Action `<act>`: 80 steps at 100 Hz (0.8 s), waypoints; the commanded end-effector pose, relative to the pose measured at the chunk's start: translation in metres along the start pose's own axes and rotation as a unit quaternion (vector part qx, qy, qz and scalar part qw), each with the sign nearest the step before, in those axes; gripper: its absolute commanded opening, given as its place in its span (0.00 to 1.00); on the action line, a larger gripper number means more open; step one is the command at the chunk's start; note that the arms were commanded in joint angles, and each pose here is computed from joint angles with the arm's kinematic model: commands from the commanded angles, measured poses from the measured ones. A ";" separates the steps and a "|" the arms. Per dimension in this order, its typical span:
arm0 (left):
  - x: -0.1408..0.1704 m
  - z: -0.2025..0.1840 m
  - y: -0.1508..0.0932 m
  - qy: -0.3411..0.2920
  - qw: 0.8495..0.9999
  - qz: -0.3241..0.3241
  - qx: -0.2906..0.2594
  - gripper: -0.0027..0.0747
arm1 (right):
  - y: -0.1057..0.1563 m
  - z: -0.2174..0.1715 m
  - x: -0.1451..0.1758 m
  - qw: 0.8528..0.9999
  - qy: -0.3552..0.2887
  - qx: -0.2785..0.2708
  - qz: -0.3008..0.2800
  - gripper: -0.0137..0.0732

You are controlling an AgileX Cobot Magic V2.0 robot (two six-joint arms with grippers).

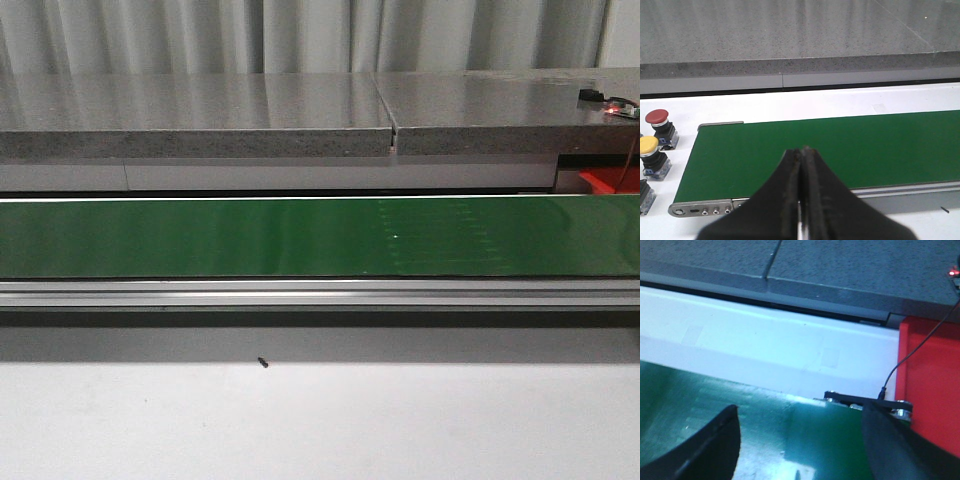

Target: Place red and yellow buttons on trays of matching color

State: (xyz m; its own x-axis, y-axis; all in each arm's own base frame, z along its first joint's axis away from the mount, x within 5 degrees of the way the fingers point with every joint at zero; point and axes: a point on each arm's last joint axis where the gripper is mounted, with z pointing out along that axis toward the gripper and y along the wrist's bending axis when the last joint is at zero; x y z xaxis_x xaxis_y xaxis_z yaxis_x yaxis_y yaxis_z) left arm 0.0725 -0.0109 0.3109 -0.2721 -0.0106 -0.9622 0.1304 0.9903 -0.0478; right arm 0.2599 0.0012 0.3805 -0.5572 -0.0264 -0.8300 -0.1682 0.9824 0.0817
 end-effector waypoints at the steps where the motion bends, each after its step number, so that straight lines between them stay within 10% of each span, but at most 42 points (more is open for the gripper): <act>1: -0.015 -0.003 -0.001 -0.048 0.999 -0.008 0.007 0.01 | 0.009 -0.026 -0.001 0.998 -0.057 0.008 -0.020 0.74; 40: -0.015 -0.003 -0.001 -0.048 0.999 -0.008 0.007 0.01 | 0.027 -0.084 0.070 0.995 -0.099 0.014 -0.025 0.68; 80: -0.015 -0.003 -0.001 -0.048 0.999 -0.008 0.007 0.01 | 0.039 -0.114 0.114 0.993 -0.115 0.005 -0.028 0.07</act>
State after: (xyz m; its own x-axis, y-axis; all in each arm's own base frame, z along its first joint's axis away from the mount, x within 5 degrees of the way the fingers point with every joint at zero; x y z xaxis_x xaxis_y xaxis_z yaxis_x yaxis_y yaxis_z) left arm 0.0725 -0.0109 0.3109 -0.2721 -0.0106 -0.9622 0.1304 0.9903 -0.0478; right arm 0.0997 0.0169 0.3416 -0.4240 -0.0569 -0.9039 -0.2042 0.9783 0.0343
